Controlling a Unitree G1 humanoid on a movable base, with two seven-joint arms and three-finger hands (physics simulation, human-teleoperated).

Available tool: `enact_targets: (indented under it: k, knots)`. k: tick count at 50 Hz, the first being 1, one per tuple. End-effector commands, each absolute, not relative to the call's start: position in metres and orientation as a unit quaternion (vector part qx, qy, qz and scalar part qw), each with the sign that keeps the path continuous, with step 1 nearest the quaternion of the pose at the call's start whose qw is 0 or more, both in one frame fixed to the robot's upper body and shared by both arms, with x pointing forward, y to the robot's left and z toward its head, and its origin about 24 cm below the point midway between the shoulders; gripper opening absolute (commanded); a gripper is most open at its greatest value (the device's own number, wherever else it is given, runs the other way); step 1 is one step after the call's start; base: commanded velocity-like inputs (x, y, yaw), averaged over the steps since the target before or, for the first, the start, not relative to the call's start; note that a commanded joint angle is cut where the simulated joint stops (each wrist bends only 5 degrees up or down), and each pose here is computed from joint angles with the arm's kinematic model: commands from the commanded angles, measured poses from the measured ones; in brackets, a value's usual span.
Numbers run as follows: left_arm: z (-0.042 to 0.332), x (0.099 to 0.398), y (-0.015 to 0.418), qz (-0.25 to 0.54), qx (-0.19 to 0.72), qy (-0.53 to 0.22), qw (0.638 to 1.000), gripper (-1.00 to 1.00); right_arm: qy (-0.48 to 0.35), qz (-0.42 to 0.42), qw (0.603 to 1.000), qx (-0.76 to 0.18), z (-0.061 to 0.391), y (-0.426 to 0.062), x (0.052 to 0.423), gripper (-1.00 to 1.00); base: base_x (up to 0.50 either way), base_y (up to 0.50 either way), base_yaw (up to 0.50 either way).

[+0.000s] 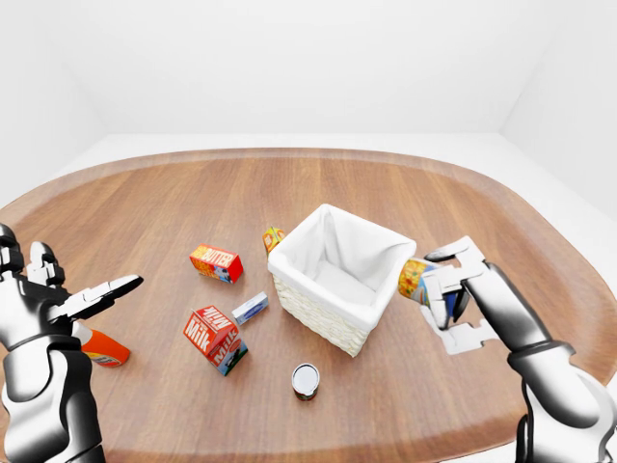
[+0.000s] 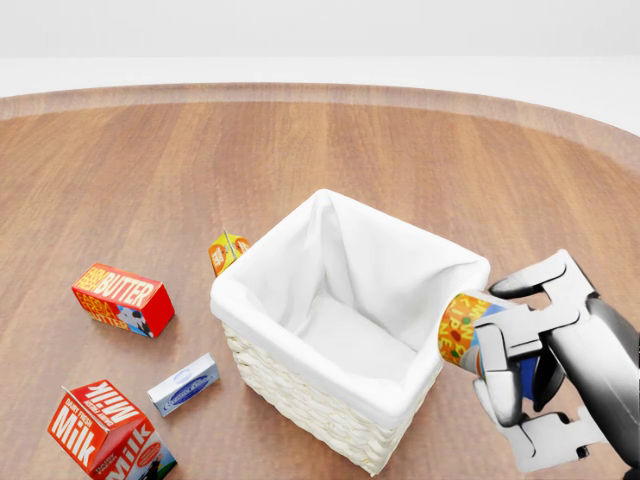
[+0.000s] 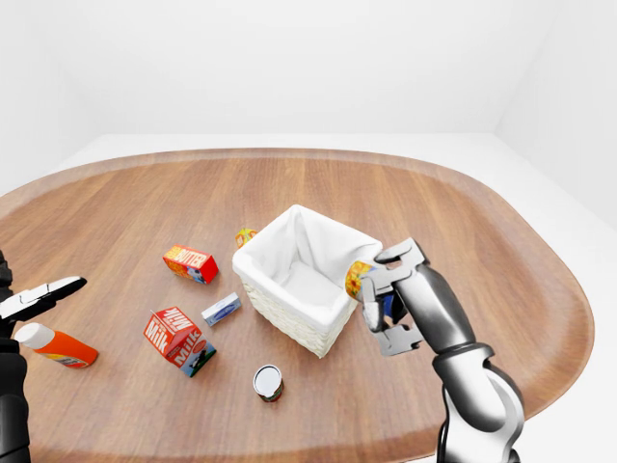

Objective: Pick up the alphabet soup, and put it in the basket.

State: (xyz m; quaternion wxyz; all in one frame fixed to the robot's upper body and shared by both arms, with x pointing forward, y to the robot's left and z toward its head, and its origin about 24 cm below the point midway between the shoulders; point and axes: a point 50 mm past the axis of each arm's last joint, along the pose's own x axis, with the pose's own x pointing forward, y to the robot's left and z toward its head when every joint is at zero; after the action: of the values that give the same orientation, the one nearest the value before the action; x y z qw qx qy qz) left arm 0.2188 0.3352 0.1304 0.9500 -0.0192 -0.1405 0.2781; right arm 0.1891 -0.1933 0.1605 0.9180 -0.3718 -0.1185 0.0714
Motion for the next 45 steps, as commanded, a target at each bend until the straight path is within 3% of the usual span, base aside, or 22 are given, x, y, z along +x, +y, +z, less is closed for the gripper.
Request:
enact_targets:
  k: [1, 8, 18, 29, 45]
  knots:
    - [0.131, 0.219, 0.335, 0.278, -0.02, -0.141, 0.95, 1.0, -0.207, 0.082, 0.863, -0.454, 0.204, -0.175, 0.182, -1.0, 0.0, 0.0, 0.0]
    - [0.13, 0.22, 0.335, 0.277, -0.02, -0.139, 0.951, 1.0, -0.25, 0.049, 0.814, -0.523, 0.229, -0.17, 0.181, -1.0, 0.0, 0.0, 0.0]
    - [0.13, 0.22, 0.336, 0.276, -0.021, -0.139, 0.951, 1.0, -0.255, 0.031, 0.775, -0.578, 0.244, -0.164, 0.204, -1.0, 0.0, 0.0, 0.0]
    - [0.131, 0.22, 0.335, 0.275, -0.023, -0.142, 0.951, 1.0, -0.246, 0.019, 0.749, -0.615, 0.254, -0.146, 0.236, -1.0, 0.0, 0.0, 0.0]
    - [0.134, 0.219, 0.335, 0.271, -0.025, -0.148, 0.951, 1.0, -0.2, 0.035, 0.754, -0.625, 0.254, -0.129, 0.281, -1.0, 0.0, 0.0, 0.0]
